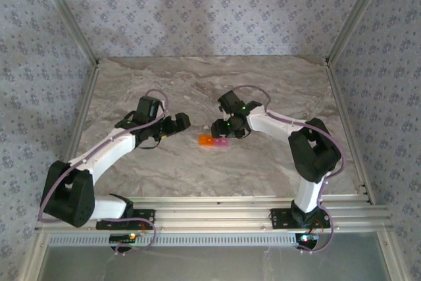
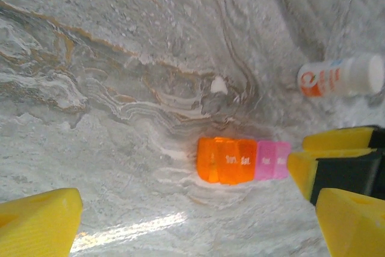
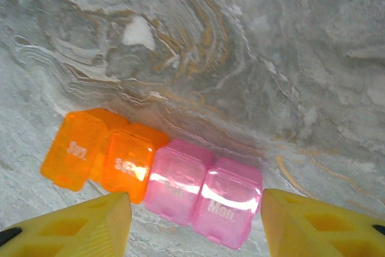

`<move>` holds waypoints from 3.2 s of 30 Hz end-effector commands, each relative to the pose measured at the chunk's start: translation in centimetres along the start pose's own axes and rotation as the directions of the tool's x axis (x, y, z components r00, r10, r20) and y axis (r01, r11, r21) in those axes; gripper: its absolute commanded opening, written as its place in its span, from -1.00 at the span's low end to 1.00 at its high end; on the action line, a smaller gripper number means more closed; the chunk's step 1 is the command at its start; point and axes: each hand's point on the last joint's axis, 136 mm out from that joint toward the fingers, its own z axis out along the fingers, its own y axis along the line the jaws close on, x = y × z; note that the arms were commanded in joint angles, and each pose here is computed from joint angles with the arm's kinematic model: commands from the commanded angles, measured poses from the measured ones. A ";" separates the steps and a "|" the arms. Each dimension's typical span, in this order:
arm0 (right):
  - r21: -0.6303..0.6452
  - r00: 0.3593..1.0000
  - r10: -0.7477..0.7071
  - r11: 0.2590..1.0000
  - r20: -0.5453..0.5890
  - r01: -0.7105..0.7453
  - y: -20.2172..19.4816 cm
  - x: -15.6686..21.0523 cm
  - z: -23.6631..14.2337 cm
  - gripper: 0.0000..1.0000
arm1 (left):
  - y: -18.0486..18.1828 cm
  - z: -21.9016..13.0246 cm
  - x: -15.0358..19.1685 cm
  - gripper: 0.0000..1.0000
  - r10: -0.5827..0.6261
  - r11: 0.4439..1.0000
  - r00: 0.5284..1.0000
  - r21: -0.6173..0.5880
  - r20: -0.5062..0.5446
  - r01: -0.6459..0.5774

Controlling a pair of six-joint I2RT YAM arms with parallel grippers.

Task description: Sort the pills into containers

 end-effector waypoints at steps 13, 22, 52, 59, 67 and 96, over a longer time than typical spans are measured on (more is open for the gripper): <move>0.050 0.997 0.065 0.997 -0.034 -0.064 -1.3 2.1 1.3 0.20 | 1.0 2.4 5.2 0.99 0.333 0.922 0.915 -0.127 -0.228 -0.367; 0.062 0.995 0.081 0.995 -0.054 -0.077 -1.7 2.5 2.2 0.18 | 1.7 3.8 6.7 0.99 0.378 0.892 0.876 -0.134 -0.300 -0.431; 0.064 0.989 0.107 0.993 -0.098 -0.101 -1.8 3.4 4.4 0.11 | 2.5 7.5 4.4 0.99 0.386 0.864 0.860 -0.196 -0.333 -0.464; 0.063 0.989 0.101 0.994 -0.107 -0.095 -1.7 3.7 4.5 0.10 | 2.6 7.8 3.2 0.99 0.395 0.848 0.859 -0.229 -0.326 -0.477; 0.063 0.989 0.091 0.994 -0.120 -0.084 -1.7 4.1 4.6 0.08 | 2.4 7.6 1.6 0.99 0.399 0.844 0.866 -0.249 -0.301 -0.475; 0.006 0.990 0.080 0.997 -0.115 -0.080 -1.0 3.3 3.1 0.10 | 0.0 8.6 -2.2 0.99 0.331 0.897 0.917 -0.227 -0.222 -0.379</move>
